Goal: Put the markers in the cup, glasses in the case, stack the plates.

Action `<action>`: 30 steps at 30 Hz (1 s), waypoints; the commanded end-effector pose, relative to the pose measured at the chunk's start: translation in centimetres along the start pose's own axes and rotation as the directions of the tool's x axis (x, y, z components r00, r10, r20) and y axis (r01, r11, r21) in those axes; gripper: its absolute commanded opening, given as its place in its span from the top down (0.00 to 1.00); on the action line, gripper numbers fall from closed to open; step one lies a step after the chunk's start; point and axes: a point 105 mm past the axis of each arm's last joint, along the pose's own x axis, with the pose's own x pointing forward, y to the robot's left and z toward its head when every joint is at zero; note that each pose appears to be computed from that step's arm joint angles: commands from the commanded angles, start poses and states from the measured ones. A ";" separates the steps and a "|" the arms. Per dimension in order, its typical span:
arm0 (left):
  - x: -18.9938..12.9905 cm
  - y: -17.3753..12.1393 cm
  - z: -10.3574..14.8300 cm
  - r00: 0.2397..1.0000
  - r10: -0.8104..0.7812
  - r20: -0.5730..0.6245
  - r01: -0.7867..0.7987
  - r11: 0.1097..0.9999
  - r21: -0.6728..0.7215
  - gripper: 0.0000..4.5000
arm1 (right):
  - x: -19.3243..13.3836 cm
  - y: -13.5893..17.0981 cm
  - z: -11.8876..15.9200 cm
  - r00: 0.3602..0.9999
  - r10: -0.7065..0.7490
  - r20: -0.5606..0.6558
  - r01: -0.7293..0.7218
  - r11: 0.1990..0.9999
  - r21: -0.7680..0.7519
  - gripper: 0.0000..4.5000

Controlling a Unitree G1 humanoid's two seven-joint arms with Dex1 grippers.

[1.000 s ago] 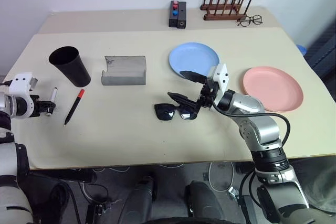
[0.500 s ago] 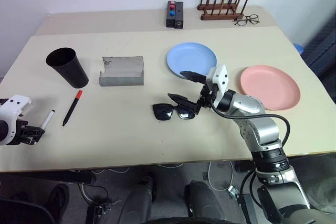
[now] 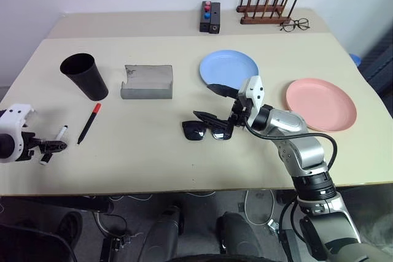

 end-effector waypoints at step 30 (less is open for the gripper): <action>1.3 0.1 0.7 0.993 -0.033 -0.113 0.032 0.999 -0.011 0.99 | 0.0 0.1 0.9 1.000 0.001 0.018 0.000 0.998 -0.056 0.00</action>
